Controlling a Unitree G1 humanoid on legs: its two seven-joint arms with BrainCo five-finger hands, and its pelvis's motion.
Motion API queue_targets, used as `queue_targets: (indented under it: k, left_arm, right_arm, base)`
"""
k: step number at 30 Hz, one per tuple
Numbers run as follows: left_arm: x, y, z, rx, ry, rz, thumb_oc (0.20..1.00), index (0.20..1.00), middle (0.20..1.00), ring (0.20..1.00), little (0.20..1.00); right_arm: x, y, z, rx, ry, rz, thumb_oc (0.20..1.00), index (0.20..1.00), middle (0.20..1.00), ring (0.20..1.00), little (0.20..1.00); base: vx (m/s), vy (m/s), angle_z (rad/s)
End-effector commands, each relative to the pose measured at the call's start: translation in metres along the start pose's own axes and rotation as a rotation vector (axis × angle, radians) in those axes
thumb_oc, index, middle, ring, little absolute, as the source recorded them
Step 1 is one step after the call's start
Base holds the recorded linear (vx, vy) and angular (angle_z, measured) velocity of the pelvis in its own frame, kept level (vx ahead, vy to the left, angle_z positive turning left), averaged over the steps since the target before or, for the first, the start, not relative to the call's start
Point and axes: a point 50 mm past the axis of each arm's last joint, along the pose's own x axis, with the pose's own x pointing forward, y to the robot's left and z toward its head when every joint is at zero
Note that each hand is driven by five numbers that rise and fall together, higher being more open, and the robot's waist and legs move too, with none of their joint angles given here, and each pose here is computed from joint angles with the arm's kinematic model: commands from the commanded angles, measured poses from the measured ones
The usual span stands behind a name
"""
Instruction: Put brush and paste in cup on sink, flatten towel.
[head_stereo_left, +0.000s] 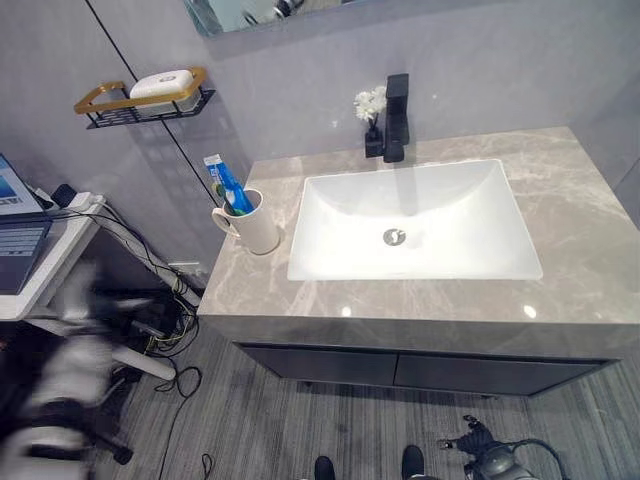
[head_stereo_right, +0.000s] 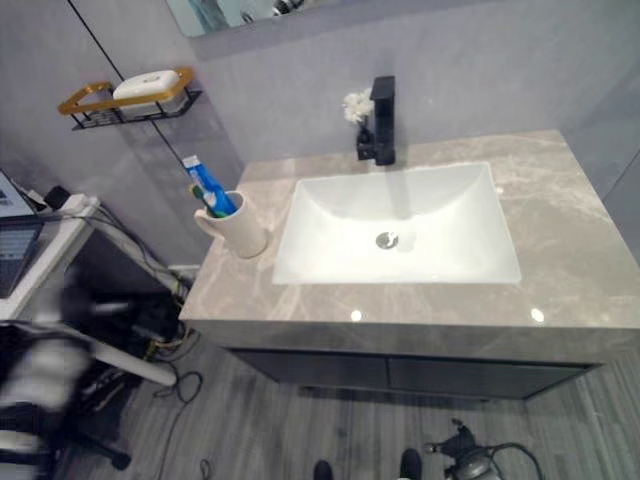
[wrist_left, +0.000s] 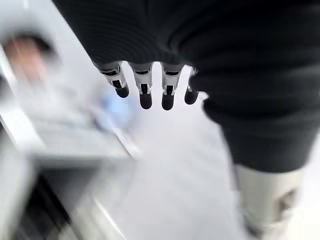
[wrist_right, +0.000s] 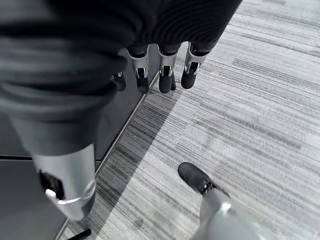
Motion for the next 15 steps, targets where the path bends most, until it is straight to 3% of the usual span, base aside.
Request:
queue_targets:
  k: [1, 5, 15]
  left_arm:
    - [0.011, 0.011, 0.011, 0.104, -0.094, -0.039, 1.0, 1.0, 1.0, 1.0, 1.0]
    - [0.008, -0.003, 0.043, -0.017, -0.214, -0.079, 1.0, 1.0, 1.0, 1.0, 1.0]
    - [-0.001, -0.017, 0.041, -0.063, -0.208, -0.151, 1.0, 1.0, 1.0, 1.0, 1.0]
  right_arm:
    - [0.001, 0.003, 0.005, -0.03, 0.01, -0.01, 1.0, 1.0, 1.0, 1.0, 1.0]
    - [0.001, 0.005, 0.003, -0.026, 0.021, -0.012, 1.0, 1.0, 1.0, 1.0, 1.0]
    - [0.002, 0.002, 0.007, -0.013, 0.012, -0.025, 1.0, 1.0, 1.0, 1.0, 1.0]
  base:
    - [0.01, -0.023, -0.08]
    - [0.0, -0.013, 0.02]
    - [-0.01, -0.024, 0.07]
